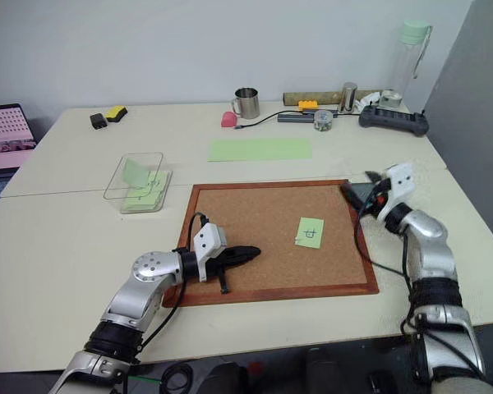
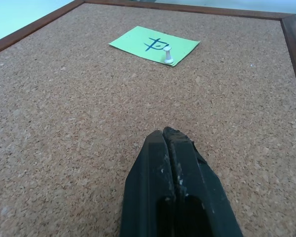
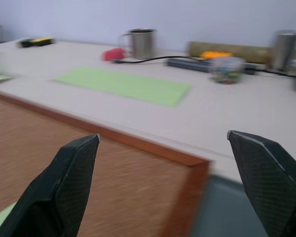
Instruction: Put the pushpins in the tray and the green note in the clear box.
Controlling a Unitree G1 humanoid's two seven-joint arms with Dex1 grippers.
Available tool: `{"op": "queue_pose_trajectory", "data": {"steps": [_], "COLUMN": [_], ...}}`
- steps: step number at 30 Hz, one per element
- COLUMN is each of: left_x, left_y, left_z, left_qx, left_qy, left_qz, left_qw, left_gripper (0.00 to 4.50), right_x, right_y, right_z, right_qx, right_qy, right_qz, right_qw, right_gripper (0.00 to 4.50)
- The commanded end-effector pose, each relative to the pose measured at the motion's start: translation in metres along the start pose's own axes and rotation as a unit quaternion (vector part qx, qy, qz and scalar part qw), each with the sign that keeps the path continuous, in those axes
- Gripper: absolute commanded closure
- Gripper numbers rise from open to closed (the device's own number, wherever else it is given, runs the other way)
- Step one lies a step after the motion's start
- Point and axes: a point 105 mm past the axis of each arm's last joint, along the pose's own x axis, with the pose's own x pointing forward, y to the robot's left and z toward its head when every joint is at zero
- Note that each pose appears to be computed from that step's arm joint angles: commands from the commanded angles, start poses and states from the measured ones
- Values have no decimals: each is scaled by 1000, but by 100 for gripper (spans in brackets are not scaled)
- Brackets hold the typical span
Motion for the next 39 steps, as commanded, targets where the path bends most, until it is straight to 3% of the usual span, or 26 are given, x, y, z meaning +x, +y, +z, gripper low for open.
{"op": "queue_pose_trajectory", "data": {"steps": [1, 7, 17, 18, 20, 36, 39], "left_x": [-1, 1, 2, 1, 0, -3, -3], "left_y": [-9, -9, -11, -11, -12, -10, -10], "left_z": [-21, -20, -20, -20, -20, -21, -20], "left_qx": [-27, -24, -21, -21, -21, -24, -24], "left_qy": [33, 33, 34, 34, 35, 36, 36], "left_qz": [-10, -14, -20, -20, -19, -10, -10], "left_qw": [999, 999, 999, 999, 999, 999, 999], "left_gripper": [450, 450, 450, 450, 450, 450, 450], "right_x": [0, 4, 21, 22, 23, 24, 24], "right_y": [53, 96, 109, 108, 106, 99, 97], "right_z": [16, -9, -41, -42, -43, -46, -44], "right_qx": [3, 12, -1, 3, 6, 1, -2], "right_qy": [-18, 19, 75, 77, 78, 81, 79], "right_qz": [104, 144, 135, 130, 124, 106, 103], "right_qw": [994, 989, 988, 989, 989, 991, 992], "right_gripper": [20, 20, 20, 56, 82, 414, 447]}}
